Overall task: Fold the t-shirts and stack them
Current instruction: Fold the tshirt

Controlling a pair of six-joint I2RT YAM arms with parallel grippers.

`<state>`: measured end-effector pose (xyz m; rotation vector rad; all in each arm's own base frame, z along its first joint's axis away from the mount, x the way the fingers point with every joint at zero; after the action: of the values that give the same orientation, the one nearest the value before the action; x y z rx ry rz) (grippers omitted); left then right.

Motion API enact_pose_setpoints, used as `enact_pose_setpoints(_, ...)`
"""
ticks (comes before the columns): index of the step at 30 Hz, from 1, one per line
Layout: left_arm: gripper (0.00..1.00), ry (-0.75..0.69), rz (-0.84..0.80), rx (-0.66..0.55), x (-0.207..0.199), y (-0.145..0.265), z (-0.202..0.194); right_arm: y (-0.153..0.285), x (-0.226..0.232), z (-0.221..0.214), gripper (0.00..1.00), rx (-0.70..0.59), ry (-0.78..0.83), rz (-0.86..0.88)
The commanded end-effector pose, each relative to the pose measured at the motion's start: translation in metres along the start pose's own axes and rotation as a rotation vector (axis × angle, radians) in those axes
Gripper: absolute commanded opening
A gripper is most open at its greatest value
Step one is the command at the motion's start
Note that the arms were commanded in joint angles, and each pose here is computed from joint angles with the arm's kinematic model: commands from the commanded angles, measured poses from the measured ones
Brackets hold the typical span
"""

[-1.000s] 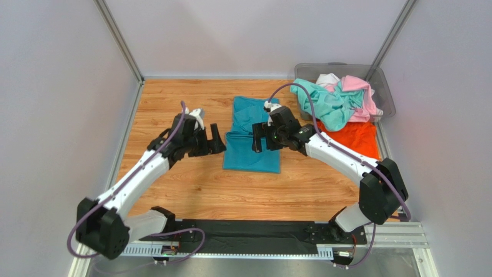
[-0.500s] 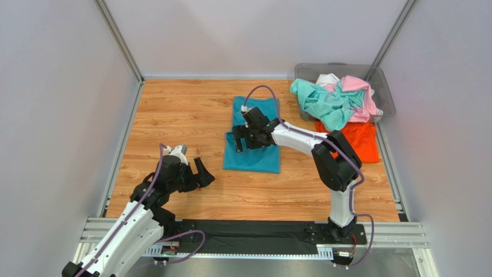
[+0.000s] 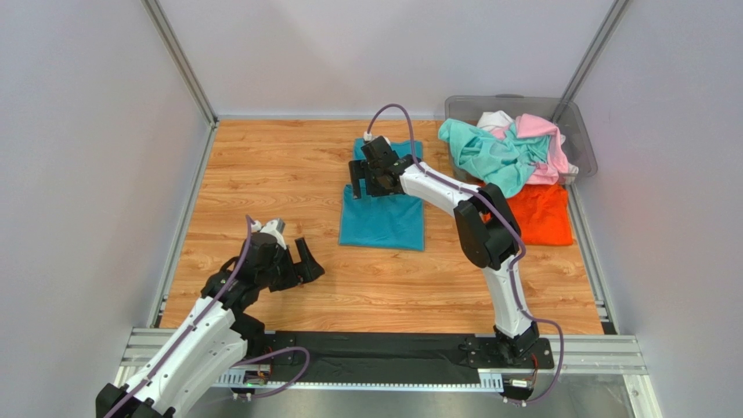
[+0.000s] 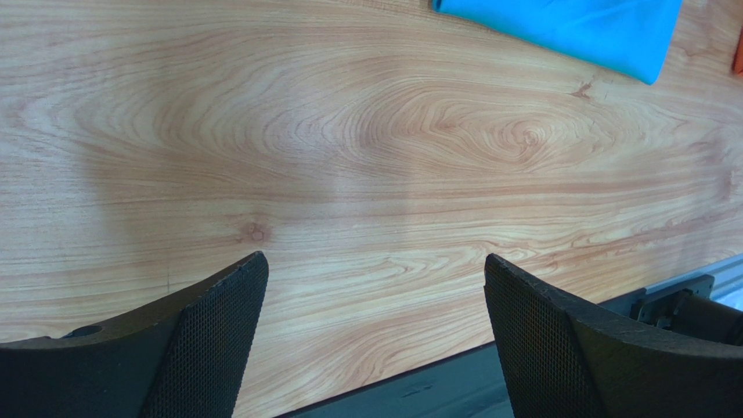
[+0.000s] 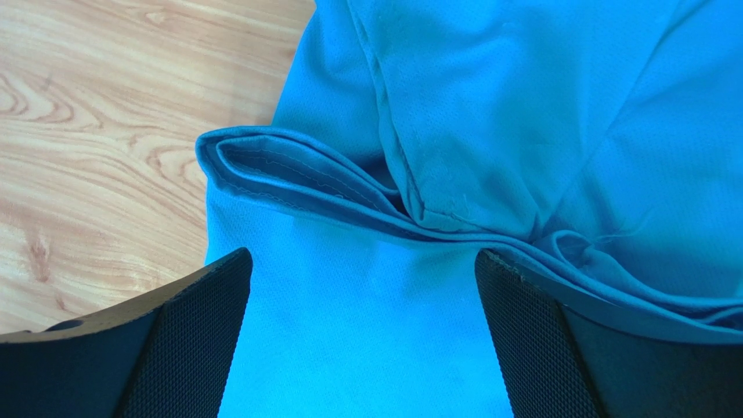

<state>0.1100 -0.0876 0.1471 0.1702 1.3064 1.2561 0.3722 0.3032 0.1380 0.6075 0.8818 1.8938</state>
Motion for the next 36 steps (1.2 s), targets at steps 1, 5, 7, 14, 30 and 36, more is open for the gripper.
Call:
enact_pose_setpoints(1,1.0,-0.003,-0.031,-0.009,-0.003,-0.001,0.002,0.009,-0.004,0.015,1.0,-0.017,0.011,-0.046)
enact_pose_setpoints(5,1.0,-0.001,-0.04,-0.008,-0.005,-0.001,0.003,0.033,-0.003,0.017,1.0,-0.028,-0.014,-0.029)
enact_pose_setpoints(7,1.0,-0.002,-0.048,-0.01,-0.009,-0.001,0.005,0.054,-0.006,0.012,1.0,-0.042,-0.033,-0.033)
enact_pose_setpoints(14,1.0,-0.008,-0.044,-0.021,-0.019,-0.013,0.016,0.12,-0.019,-0.042,1.0,-0.05,-0.135,-0.047)
enact_pose_setpoints(30,0.6,0.003,-0.002,0.132,-0.069,-0.106,0.06,0.175,-0.047,-0.141,1.0,-0.108,-0.213,-0.127)
enact_pose_setpoints(36,0.39,0.026,0.03,0.221,-0.068,-0.137,0.06,0.172,-0.053,-0.145,1.0,-0.102,-0.205,-0.156)
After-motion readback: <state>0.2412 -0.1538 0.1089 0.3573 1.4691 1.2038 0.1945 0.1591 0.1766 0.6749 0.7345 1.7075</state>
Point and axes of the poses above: each gripper's point midway between its finger pads, its own y axis back along the fingers, its own x axis along the line the jaws close on, z = x × y, the point moved 10 cm from there along y, back along the fingers, and after that the axes turned 14 degrees about y, right-handed, at the moved point
